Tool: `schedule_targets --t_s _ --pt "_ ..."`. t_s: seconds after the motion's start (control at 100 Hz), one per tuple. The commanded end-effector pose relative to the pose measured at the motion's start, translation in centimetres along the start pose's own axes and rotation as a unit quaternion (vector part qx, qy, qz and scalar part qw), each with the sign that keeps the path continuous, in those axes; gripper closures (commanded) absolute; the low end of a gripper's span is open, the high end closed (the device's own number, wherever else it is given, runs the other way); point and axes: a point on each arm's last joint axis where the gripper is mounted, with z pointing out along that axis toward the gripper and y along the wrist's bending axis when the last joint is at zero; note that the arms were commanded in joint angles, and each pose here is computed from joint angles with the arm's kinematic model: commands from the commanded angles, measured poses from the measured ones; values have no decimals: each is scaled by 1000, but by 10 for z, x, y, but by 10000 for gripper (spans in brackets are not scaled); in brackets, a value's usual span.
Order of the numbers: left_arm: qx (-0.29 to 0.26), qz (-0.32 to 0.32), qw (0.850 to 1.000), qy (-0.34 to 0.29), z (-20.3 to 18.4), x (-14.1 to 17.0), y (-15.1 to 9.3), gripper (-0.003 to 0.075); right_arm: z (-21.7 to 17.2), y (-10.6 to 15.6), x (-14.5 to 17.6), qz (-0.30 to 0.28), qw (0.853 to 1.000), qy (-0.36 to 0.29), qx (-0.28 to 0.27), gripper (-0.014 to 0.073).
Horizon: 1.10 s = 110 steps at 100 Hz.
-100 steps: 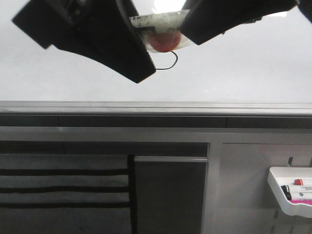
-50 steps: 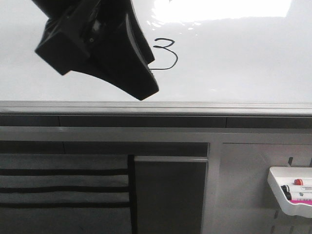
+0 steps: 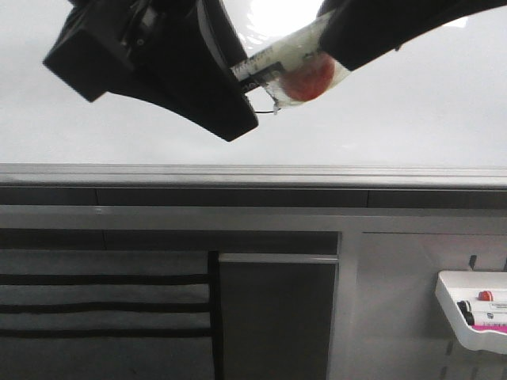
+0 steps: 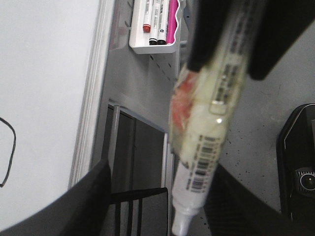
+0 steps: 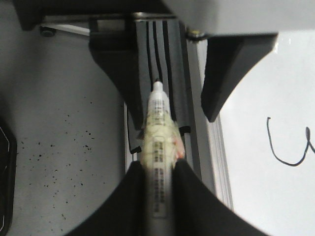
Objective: Write number 3 on whiteboard
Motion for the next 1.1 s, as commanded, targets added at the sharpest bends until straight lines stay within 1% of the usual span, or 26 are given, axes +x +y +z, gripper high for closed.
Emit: schedule_targets --t_s 0.0,0.08,0.15,0.19,0.21,0.22,0.28,0.35,0.51,0.59,0.78,0.82,0.89,0.91,0.92,0.94,0.95,0.97,1.04,1.09 --pt "-39 15 998 -44 -18 -15 6 335 -10 -12 -11 6 998 -40 50 557" --pt "-39 20 998 -44 -18 -15 6 335 -10 -13 -11 6 998 -42 54 557" --pt "-39 20 998 -44 -18 -15 6 358 -10 -13 -11 6 998 -42 54 557" --pt "-42 20 998 -45 -19 -16 7 397 -10 -13 -11 6 998 -42 54 557" --pt "-42 20 998 -46 -19 -16 7 430 -10 -13 -11 6 998 -42 54 557" --pt "-43 20 998 -47 -19 -16 7 430 -10 -13 -11 6 998 -42 54 557" --pt "-46 20 998 -48 -19 -16 7 515 -9 -13 -11 7 998 -42 54 557" --pt "-47 20 997 -49 -20 -16 7 588 -9 -13 -11 7 998 -42 54 557" --pt "-47 20 997 -49 -20 -16 7 704 -9 -13 -11 7 998 -42 54 557" --pt "-47 20 997 -49 -20 -16 7 742 -9 -13 -11 7 998 -42 54 557" --pt "-48 17 997 -51 -20 -17 7 741 -9 -14 -11 7 998 -42 55 544" --pt "-48 14 997 -51 -20 -16 8 741 -9 -13 -11 8 998 -42 54 519" --pt "-55 -10 997 -51 -21 -14 12 741 -9 -14 -10 14 997 -42 56 423" --pt "-57 -17 997 -51 -21 -13 13 741 -10 -15 -10 18 997 -41 58 373" --pt "-58 -21 997 -51 -21 -13 13 741 -10 -15 -10 20 997 -42 59 373" --pt "-62 -34 996 -52 -22 -11 16 741 -11 -16 -9 30 997 -41 63 312" --pt "-63 -37 996 -51 -22 -11 16 741 -11 -17 -8 33 997 -41 64 312" --pt "-66 -48 995 -51 -23 -9 18 741 -12 -18 -7 42 996 -40 67 272" --pt "-77 -88 992 -47 -25 -2 25 741 -21 -24 -1 80 992 -38 88 211" --pt "-90 -120 988 -43 -26 6 32 741 -30 -27 5 108 988 -33 102 205"
